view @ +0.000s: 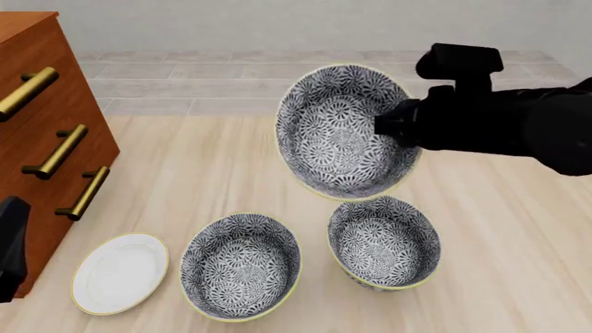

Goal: Stack the bowl at the front on the bowl in the middle.

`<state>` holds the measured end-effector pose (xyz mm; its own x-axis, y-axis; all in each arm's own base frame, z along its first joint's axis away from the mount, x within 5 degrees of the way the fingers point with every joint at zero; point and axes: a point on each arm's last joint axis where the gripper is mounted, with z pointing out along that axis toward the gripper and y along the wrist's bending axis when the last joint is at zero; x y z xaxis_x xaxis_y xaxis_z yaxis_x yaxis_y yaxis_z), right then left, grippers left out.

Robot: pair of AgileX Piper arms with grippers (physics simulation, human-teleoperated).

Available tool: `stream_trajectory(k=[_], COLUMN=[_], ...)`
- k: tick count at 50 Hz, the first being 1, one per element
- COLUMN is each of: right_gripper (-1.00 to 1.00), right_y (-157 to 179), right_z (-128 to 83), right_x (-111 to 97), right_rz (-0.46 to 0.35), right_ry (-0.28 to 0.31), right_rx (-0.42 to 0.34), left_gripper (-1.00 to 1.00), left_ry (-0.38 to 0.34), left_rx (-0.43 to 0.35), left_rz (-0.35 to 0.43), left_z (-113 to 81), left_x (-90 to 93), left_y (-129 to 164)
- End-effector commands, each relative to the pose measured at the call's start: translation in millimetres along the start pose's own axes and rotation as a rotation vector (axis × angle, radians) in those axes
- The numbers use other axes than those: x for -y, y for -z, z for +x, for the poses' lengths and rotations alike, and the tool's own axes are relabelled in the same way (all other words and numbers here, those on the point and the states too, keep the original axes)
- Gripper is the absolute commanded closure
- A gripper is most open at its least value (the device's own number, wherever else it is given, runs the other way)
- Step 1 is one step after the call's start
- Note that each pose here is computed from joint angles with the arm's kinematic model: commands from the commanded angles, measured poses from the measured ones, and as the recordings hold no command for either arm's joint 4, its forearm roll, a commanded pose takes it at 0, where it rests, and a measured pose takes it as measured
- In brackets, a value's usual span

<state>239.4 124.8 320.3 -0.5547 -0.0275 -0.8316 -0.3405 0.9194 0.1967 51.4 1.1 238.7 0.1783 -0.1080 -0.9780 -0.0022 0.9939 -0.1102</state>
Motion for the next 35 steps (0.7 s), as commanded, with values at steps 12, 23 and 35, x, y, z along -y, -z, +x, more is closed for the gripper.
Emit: stream_trajectory(k=[12,23,35], right_gripper=[1.00,1.00,1.00], right_y=[34,38,19], right_z=[12,27,41], right_x=[19,30,37], right_rz=[0.052,0.084,0.104], right_ry=[-0.056,-0.083,-0.104], right_rx=[0.023,0.007,-0.022], left_gripper=[-1.00,-1.00,-1.00], left_ry=[-0.005,-0.008,-0.012], left_rx=[-0.006,-0.008,-0.007], left_rz=[-0.005,-0.003,-0.003], left_z=[0.3,0.8,1.6], left_x=[-0.3,-0.2,-0.3], left_y=[0,0,0])
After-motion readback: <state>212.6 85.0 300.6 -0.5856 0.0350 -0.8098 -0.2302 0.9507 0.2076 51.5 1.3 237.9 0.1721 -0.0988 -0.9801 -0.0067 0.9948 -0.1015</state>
